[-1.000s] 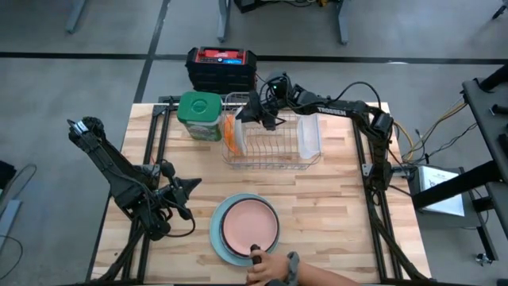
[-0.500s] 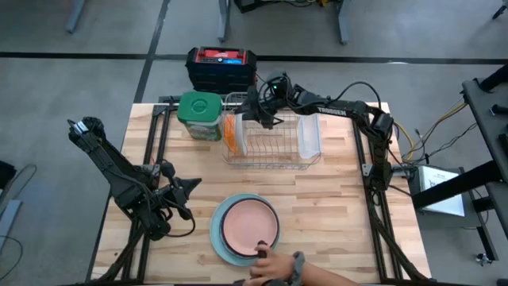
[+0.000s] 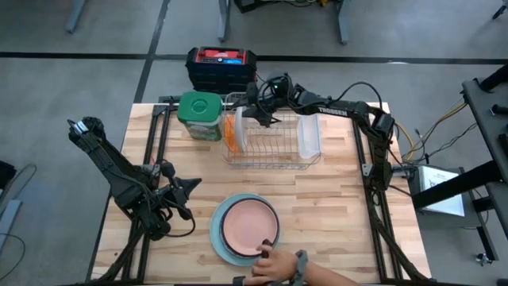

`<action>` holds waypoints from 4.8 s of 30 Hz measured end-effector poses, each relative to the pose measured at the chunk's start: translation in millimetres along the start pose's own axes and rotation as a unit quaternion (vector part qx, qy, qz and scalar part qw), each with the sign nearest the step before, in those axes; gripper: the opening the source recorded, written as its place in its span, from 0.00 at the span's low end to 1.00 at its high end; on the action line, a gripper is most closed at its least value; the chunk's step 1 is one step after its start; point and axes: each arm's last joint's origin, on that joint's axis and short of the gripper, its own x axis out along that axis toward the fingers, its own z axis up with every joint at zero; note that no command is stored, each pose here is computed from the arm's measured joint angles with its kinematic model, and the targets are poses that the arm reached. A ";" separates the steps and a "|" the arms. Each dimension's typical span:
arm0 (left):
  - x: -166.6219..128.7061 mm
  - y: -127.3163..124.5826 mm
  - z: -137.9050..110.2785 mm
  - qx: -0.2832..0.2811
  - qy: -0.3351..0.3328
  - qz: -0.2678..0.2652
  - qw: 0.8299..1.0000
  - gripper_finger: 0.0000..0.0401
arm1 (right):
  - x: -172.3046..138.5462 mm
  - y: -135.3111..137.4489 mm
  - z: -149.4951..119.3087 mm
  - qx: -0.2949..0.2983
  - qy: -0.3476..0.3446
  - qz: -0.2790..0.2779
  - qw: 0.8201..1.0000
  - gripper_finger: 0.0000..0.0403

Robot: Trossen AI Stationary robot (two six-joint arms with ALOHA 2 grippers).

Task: Sort dishes
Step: Put the white plate in the dishwasher rack, then put the pink plate in the dishwasher rack

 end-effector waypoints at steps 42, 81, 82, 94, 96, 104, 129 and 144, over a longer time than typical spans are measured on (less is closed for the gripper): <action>0.0 0.0 0.0 0.000 0.000 0.000 1.000 0.00 | 10.2 8.5 15.1 0.072 0.065 0.061 0.993 0.80; -6.2 -0.3 48.0 -0.052 -0.072 -0.004 0.996 0.00 | -130.9 -73.8 75.5 0.569 0.293 0.009 0.768 0.65; -6.2 0.2 51.0 -0.060 -0.078 0.004 0.995 0.00 | -132.3 -73.5 80.1 0.587 0.272 0.013 0.763 0.64; 8.8 -8.7 73.7 -0.149 -0.099 0.046 0.983 0.00 | -124.3 -21.0 128.7 0.588 0.186 0.072 0.784 0.55; 12.4 -13.8 74.3 -0.150 -0.097 0.050 0.983 0.00 | -125.6 -17.0 135.0 0.594 0.171 0.056 0.784 0.55; 25.8 -32.5 71.7 -0.148 -0.085 0.116 0.978 0.00 | -135.8 2.3 144.7 0.645 0.135 -0.010 0.752 0.54; 45.0 -79.0 60.2 -0.225 -0.087 0.098 0.965 0.00 | -124.4 37.3 190.4 0.683 0.066 0.026 0.727 0.53; 56.4 -113.4 52.4 -0.208 -0.063 -0.050 0.975 0.00 | -127.9 58.7 199.7 0.715 0.116 0.131 0.677 0.53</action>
